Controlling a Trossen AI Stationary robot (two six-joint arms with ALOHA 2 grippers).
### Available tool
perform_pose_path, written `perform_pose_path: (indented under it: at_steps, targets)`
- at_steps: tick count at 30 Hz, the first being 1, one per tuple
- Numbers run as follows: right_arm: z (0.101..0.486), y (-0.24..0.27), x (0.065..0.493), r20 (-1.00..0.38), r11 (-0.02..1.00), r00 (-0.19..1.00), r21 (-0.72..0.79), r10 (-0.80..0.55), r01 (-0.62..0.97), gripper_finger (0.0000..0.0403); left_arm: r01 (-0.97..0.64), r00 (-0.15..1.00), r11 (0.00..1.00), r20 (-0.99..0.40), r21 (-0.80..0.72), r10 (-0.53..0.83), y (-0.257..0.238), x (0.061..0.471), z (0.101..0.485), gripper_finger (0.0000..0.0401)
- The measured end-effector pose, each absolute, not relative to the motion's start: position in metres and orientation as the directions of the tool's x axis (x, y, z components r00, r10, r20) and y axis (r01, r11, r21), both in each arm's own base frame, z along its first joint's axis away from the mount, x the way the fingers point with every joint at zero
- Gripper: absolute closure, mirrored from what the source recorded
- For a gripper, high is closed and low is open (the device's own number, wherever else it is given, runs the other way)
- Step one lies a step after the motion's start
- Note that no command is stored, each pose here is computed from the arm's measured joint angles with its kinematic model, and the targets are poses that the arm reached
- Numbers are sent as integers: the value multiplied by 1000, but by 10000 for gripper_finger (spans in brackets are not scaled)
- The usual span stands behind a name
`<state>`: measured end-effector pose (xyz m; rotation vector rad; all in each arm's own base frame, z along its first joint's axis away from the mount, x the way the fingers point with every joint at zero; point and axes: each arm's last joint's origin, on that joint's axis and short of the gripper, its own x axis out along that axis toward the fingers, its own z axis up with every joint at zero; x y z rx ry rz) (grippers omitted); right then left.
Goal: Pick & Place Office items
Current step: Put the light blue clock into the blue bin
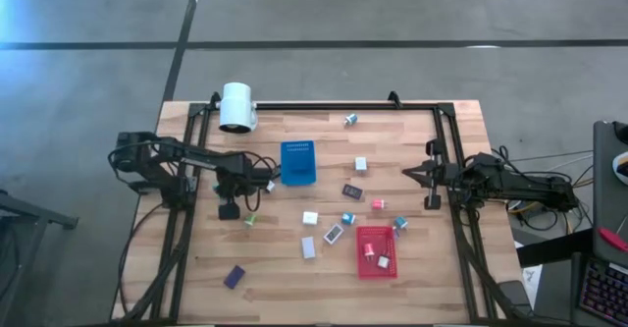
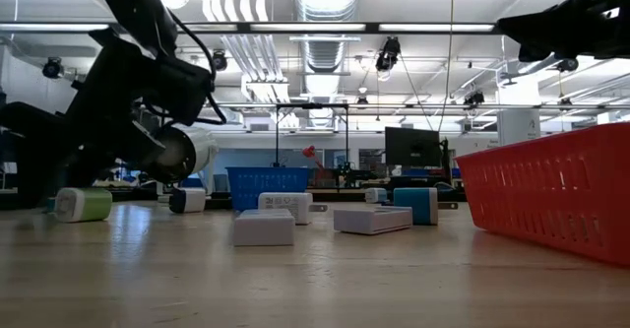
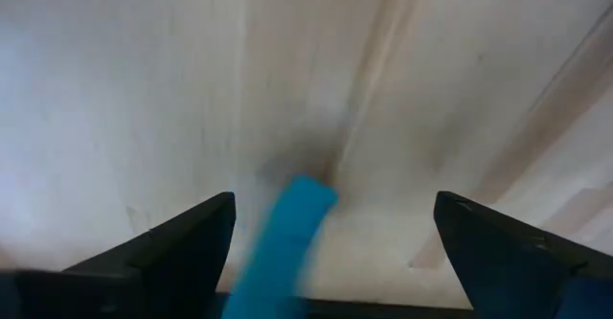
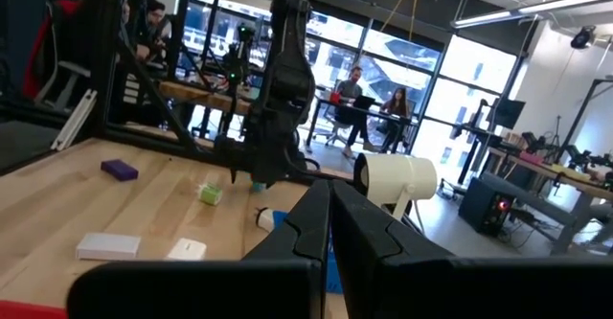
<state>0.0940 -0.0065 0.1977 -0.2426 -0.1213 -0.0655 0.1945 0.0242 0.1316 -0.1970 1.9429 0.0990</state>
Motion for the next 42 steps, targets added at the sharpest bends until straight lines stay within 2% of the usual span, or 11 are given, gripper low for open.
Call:
perform_pose_path:
  at_steps: [14, 21, 30, 35, 42]
  targets:
    - [198, -6, 94, 127, 970, 991, -229, -50, 78, 394, -183, -380, 983, -921, -22, -91, 25, 195, 131, 41]
    - [198, -7, 94, 127, 971, 991, -228, -51, 79, 394, -125, -454, 992, -889, -3, -60, 26, 193, 142, 41]
    - [198, -7, 94, 127, 971, 991, -227, -50, 79, 394, -91, -455, 996, -890, 3, -39, 26, 193, 142, 46]
    - [198, -6, 94, 127, 971, 991, -227, -50, 79, 394, -88, -454, 996, -890, 12, -29, 26, 193, 142, 97]
    - [198, -7, 94, 126, 971, 991, -227, -51, 79, 394, -90, -454, 996, -891, 22, -21, 27, 193, 142, 232]
